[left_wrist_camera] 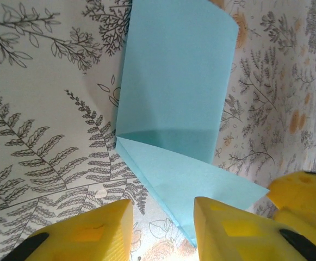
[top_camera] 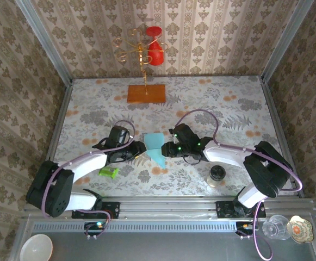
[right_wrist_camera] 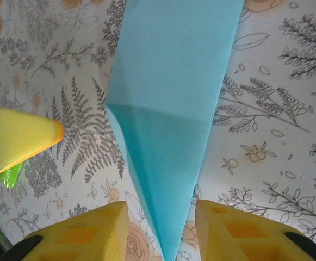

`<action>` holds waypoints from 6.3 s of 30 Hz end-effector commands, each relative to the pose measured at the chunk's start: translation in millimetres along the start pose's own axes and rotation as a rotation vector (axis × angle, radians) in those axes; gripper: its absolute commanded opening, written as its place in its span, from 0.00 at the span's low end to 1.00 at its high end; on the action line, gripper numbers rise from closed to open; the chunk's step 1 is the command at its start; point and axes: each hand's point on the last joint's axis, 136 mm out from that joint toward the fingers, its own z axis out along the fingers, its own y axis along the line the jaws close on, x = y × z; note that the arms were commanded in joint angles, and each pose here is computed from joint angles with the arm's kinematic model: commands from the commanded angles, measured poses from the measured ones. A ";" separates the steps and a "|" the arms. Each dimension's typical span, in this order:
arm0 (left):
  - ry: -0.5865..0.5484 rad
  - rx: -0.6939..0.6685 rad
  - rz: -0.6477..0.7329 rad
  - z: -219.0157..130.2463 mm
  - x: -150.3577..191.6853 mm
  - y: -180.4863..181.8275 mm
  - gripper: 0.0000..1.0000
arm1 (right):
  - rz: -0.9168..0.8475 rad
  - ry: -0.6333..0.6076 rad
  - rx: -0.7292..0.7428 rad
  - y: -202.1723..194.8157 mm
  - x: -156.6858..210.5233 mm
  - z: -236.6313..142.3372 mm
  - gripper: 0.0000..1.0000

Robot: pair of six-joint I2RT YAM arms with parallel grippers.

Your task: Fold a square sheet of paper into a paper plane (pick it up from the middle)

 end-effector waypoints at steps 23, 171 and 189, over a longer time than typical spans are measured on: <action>0.019 0.054 -0.100 26.0 -3.6 -4.0 0.45 | 0.026 0.116 0.024 1.1 27.7 53.0 0.27; 0.094 0.054 -0.065 22.9 -22.4 -42.0 0.05 | -0.593 -0.171 0.552 4.9 7.8 36.6 0.32; 0.097 0.073 -0.076 21.7 -23.4 -48.5 0.04 | -0.649 -0.181 0.608 6.8 17.3 43.9 0.36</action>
